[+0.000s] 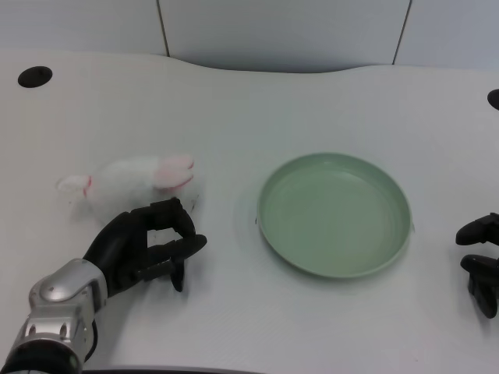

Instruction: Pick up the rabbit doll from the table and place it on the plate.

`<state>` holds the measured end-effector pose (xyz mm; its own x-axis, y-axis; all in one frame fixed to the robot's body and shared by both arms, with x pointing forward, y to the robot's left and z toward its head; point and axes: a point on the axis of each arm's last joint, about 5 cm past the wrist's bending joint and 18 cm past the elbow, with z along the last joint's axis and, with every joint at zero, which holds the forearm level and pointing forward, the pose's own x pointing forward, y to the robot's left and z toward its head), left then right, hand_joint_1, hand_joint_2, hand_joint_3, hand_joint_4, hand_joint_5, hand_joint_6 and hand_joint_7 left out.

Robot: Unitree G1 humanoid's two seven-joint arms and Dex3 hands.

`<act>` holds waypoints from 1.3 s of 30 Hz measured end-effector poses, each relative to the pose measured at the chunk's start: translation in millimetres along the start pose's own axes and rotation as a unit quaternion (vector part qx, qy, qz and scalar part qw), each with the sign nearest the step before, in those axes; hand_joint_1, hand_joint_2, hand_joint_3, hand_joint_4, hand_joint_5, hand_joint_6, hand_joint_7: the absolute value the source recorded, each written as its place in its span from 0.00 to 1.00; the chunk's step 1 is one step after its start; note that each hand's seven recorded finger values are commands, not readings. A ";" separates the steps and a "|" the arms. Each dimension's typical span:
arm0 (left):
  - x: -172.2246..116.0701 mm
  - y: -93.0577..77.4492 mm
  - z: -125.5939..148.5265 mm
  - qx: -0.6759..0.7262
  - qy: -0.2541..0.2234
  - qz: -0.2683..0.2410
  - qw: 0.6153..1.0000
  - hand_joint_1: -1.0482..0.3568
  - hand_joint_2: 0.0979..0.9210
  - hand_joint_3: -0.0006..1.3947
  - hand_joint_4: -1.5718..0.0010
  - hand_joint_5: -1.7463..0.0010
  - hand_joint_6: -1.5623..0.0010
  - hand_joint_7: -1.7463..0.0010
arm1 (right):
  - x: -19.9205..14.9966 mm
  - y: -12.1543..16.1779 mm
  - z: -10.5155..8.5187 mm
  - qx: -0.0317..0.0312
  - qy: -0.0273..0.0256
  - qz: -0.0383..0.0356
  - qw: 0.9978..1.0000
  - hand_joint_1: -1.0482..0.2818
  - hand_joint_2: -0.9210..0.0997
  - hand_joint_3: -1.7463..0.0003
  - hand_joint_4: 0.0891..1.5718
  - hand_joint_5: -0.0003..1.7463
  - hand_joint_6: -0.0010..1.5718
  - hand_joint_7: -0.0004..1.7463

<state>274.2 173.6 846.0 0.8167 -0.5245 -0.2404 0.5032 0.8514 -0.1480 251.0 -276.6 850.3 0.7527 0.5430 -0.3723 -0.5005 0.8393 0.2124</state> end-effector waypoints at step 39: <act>-24.8 -16.1 27.2 0.061 -0.150 -0.068 0.984 0.30 1.00 0.18 0.70 0.13 0.70 0.27 | 0.2 0.3 1.2 -0.013 -0.013 -0.003 1.000 0.52 0.00 0.95 0.75 1.00 0.34 1.00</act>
<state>253.5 172.9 880.4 0.7770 -0.6256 0.0708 0.6288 0.7766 -0.0390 251.5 -276.2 851.4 0.7664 0.5386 -0.3500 -0.5068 0.8418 0.1858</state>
